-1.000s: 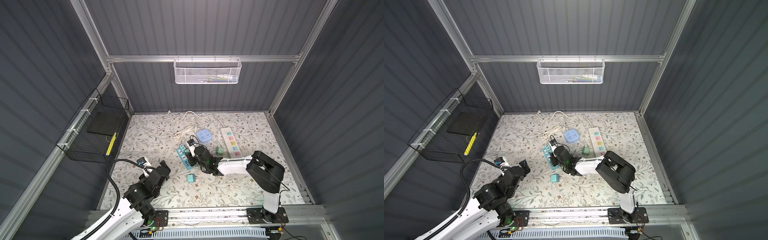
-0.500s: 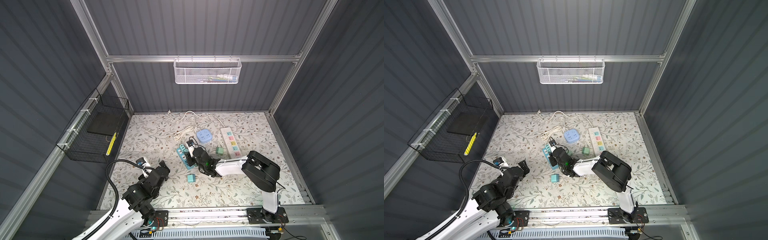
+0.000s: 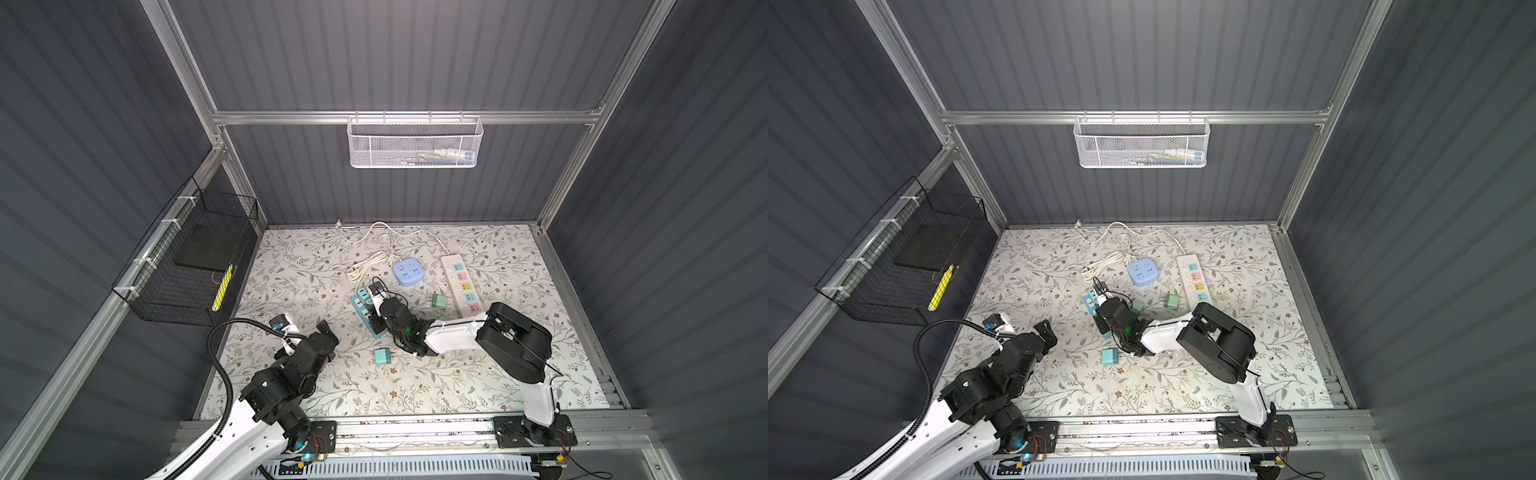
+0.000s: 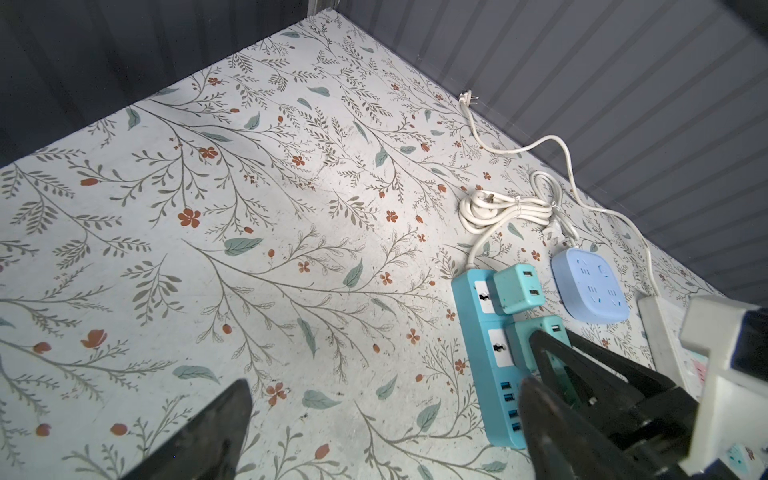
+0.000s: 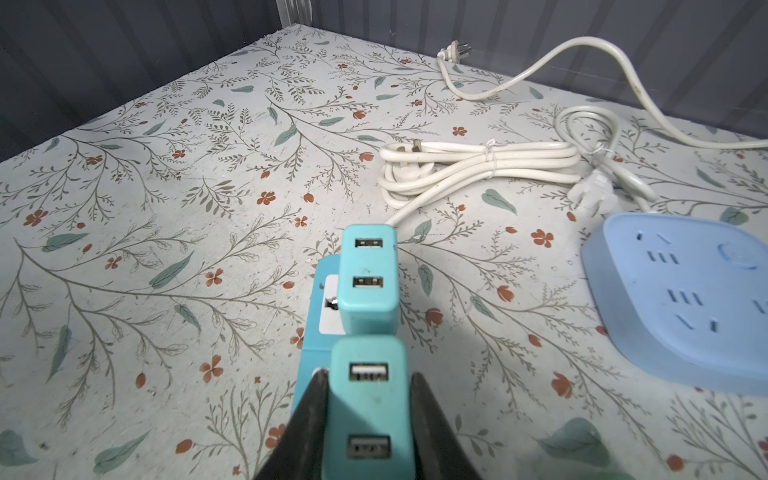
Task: Insert the plug
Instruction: 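Carry adapter with right gripper over the strip's next socket and align it, then press the adapter down into the second strip socket with right gripper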
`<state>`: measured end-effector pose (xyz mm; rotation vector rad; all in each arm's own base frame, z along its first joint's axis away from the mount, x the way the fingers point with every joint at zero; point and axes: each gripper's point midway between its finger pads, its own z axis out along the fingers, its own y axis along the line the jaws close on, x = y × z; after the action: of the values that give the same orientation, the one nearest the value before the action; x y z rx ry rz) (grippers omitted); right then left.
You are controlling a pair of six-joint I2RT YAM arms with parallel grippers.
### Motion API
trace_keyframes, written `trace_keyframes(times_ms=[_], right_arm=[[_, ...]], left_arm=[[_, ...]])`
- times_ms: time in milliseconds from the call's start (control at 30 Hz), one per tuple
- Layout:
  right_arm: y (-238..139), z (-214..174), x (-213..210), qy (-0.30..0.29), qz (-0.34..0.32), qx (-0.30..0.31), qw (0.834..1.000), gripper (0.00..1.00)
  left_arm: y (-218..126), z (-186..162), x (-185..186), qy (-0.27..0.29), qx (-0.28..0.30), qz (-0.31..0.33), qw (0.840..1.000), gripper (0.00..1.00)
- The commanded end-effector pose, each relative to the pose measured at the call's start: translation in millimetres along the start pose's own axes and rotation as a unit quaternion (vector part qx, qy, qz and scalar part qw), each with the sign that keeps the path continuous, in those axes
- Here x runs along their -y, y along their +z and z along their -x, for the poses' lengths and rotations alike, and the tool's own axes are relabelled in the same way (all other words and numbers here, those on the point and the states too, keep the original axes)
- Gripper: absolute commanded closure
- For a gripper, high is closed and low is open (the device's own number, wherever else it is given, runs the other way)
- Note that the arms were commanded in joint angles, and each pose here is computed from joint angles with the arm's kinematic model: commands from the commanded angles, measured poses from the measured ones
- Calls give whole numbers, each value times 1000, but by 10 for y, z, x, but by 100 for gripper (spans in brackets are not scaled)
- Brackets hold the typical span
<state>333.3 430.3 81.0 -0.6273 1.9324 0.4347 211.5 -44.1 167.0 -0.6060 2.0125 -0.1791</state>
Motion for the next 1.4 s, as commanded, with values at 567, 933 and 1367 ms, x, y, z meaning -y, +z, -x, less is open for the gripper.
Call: trace_keyframes(times_ms=[567,933,1367], right_arm=[[-138,-270,-17,-36,15,-120,992,47],[-301,608,122,-9,26,-66,997,37],[-30,101,324,6,12,-129,992,42]], left_arm=[[-93,190,69,-21,18,-5,1000,0],[-158,338,232,-13,23,-23,999,0],[-138,346,284,9,23,-21,999,0]])
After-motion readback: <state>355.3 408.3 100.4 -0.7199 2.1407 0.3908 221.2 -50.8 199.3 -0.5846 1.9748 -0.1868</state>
